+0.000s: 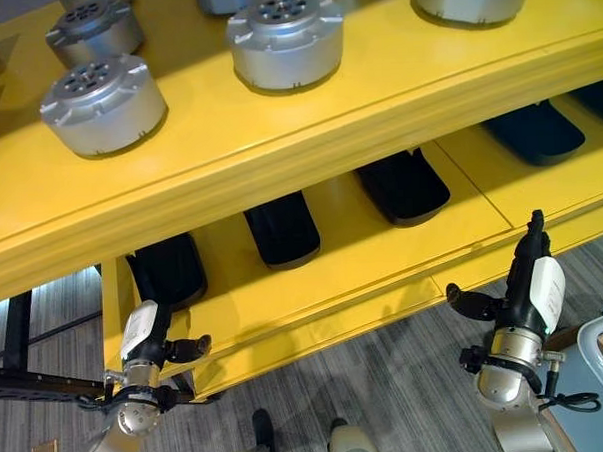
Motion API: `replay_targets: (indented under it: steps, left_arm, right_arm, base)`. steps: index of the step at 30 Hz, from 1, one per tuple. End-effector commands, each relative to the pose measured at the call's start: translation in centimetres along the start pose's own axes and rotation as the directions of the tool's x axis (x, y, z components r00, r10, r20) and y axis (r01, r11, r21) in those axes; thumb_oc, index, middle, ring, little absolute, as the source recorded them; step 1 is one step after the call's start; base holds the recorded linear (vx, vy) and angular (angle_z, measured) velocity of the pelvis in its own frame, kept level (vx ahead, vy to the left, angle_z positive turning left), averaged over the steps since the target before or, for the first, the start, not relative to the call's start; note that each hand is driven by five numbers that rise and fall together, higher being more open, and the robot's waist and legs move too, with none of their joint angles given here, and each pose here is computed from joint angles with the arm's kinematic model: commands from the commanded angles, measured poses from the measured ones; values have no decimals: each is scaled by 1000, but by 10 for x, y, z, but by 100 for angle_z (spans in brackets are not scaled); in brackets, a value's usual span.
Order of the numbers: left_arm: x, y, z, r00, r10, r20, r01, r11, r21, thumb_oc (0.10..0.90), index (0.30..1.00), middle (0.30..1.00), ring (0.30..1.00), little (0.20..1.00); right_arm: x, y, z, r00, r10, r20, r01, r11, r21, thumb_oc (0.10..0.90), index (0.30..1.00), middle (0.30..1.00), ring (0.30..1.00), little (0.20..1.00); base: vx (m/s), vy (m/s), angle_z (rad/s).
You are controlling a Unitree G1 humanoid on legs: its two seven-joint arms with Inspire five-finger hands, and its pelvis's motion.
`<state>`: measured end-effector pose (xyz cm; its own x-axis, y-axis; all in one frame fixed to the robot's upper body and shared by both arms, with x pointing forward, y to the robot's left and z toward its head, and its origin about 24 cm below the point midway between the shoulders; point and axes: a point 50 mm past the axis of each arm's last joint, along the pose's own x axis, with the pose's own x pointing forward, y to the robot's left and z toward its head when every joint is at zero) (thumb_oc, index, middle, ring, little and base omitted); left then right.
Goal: Move parts from the plastic box to the shelf.
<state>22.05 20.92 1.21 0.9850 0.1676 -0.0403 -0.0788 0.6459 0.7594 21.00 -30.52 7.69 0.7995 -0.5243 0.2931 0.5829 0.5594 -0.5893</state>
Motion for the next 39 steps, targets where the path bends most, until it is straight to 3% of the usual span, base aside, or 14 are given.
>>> replay_targets:
  steps: [1,11,17,24,28,29,32,33,34,36,37,39]
  left_arm:
    - [16,48,28,959,208,194,-203,978,-43,900,1000,1000,1000,1000]
    - [14,57,41,927,259,271,-236,965,-113,900,1000,1000,1000,1000]
    - [9,76,59,841,392,373,-323,917,-234,900,1000,1000,1000,1000]
    - [6,79,66,831,388,398,-276,910,-310,900,1000,1000,1000,1000]
    - [3,78,71,846,334,415,-160,902,-400,900,1000,1000,1000,1000]
    - [1,70,72,883,195,427,24,890,-456,900,1000,1000,1000,1000]
    - [0,64,73,883,122,452,131,863,-489,900,1000,1000,1000,1000]
    - [-4,56,78,859,8,511,332,752,-569,900,1000,1000,1000,1000]
    - [-6,50,79,840,-48,541,426,676,-602,900,1000,1000,1000,1000]
    - [-14,38,86,744,-134,654,638,433,-637,900,1000,1000,1000,1000]
    - [-14,38,86,743,-134,655,639,432,-637,900,1000,1000,1000,1000]
    - [-19,33,93,655,-132,744,743,289,-603,900,1000,1000,1000,1000]
  right_arm:
    - [13,-22,42,966,-152,209,131,985,110,900,1000,1000,1000,1000]
    - [11,-20,41,967,-150,206,130,986,104,900,1000,1000,1000,1000]
    - [8,-18,38,968,-155,199,135,985,111,900,1000,1000,1000,1000]
    - [7,-16,38,968,-156,195,133,983,125,900,1000,1000,1000,1000]
    - [6,-16,39,968,-158,195,134,982,130,900,1000,1000,1000,1000]
    - [8,-17,40,969,-153,193,129,982,135,900,1000,1000,1000,1000]
    - [9,-17,41,969,-151,193,126,982,140,900,1000,1000,1000,1000]
    - [12,-18,43,969,-145,202,115,981,154,900,1000,1000,1000,1000]
    - [13,-18,46,967,-136,217,103,982,157,900,1000,1000,1000,1000]
    - [16,-19,52,963,-115,243,75,983,167,900,1000,1000,1000,1000]
    - [16,-19,52,963,-115,243,75,983,167,900,1000,1000,1000,1000]
    - [20,-18,55,959,-96,267,53,985,163,900,1000,1000,1000,1000]
  base:
    - [5,-5,6]
    - [0,0,0]
    - [-15,-7,-1]
    - [0,0,0]
    - [-5,8,1]
    - [-19,34,3]
    - [-14,32,0]
    - [-7,75,-1]
    - [3,128,-3]
    - [6,110,-4]
    - [0,99,-2]
    - [22,109,-3]
